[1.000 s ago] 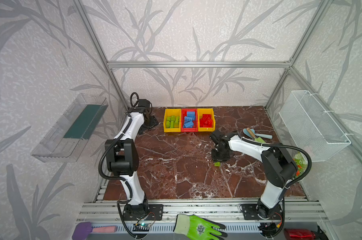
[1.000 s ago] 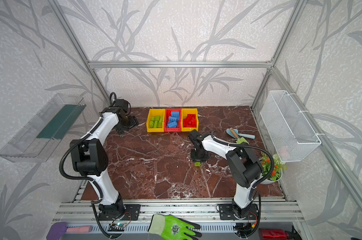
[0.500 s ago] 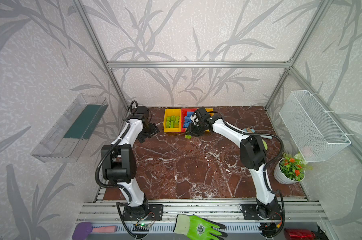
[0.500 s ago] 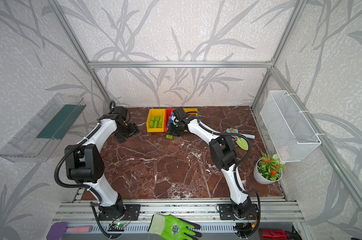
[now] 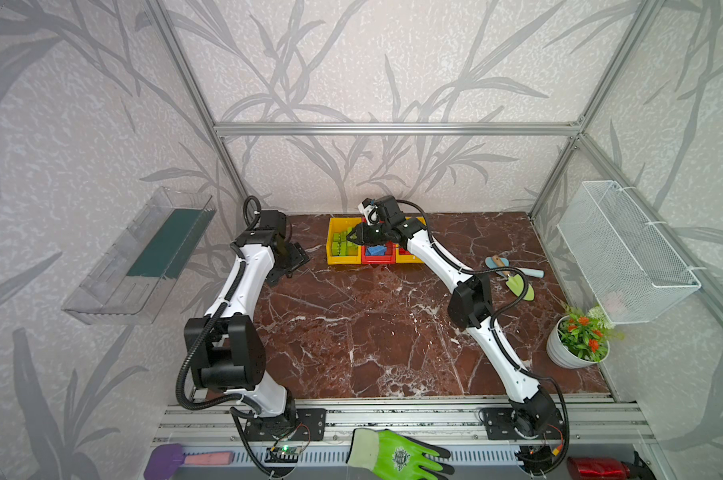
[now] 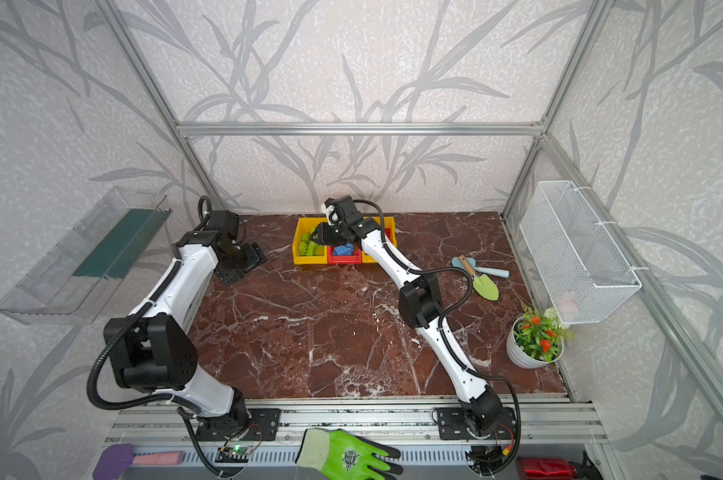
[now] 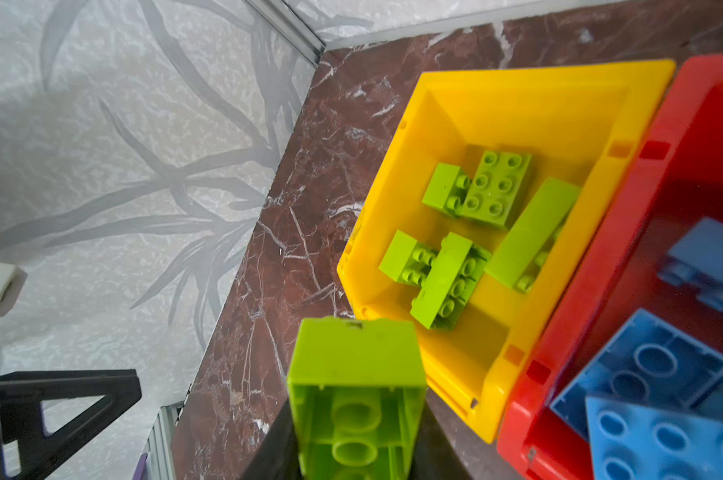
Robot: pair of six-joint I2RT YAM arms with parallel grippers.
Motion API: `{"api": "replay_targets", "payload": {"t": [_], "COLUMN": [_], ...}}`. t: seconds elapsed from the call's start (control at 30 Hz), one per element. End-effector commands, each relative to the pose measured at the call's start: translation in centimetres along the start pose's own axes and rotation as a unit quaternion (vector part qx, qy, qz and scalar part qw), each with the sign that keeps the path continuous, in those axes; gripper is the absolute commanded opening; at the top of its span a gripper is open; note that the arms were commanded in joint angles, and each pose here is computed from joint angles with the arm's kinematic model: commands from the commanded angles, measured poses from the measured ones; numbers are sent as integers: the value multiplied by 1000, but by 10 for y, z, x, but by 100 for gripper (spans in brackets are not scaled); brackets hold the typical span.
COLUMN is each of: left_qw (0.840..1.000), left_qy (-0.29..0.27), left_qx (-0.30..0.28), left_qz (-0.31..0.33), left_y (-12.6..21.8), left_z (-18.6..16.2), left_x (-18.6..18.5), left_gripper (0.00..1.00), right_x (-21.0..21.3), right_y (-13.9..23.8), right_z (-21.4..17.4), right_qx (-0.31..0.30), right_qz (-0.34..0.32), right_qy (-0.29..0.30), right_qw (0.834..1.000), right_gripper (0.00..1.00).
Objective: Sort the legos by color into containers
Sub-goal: 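Carry the green brick with the right gripper into the yellow bin and release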
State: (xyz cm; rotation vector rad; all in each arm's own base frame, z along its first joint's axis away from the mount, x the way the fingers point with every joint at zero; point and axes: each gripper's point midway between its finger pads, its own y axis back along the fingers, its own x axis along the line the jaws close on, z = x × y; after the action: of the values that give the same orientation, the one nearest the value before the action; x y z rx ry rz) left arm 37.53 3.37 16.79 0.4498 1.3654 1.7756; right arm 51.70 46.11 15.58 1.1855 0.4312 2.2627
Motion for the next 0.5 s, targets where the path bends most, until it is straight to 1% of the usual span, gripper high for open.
{"api": "replay_targets", "payload": {"t": [0.0,0.13,0.37,0.47], "left_qw": [1000,1000,1000,1000], "left_qy": [-2,-8,-8,-7], "left_qx": [-12,-18,-18,-17], "left_qz": [9,10,8,11], "left_y": [13,17,18,19], "left_z": [2,5,8,8], "left_x": [8,10,10,12], "left_gripper": [89,89,89,89], "right_x": [-9,-7,-21,-24], "right_y": [-10,-17,-30,-36], "right_z": [8,10,21,21], "right_qx": [-23,-40,-80,-88], "right_qz": [1,-10,-26,-25], "right_qy": [36,84,121,128], "right_qw": [999,996,989,988], "right_gripper": [26,27,29,33]}}
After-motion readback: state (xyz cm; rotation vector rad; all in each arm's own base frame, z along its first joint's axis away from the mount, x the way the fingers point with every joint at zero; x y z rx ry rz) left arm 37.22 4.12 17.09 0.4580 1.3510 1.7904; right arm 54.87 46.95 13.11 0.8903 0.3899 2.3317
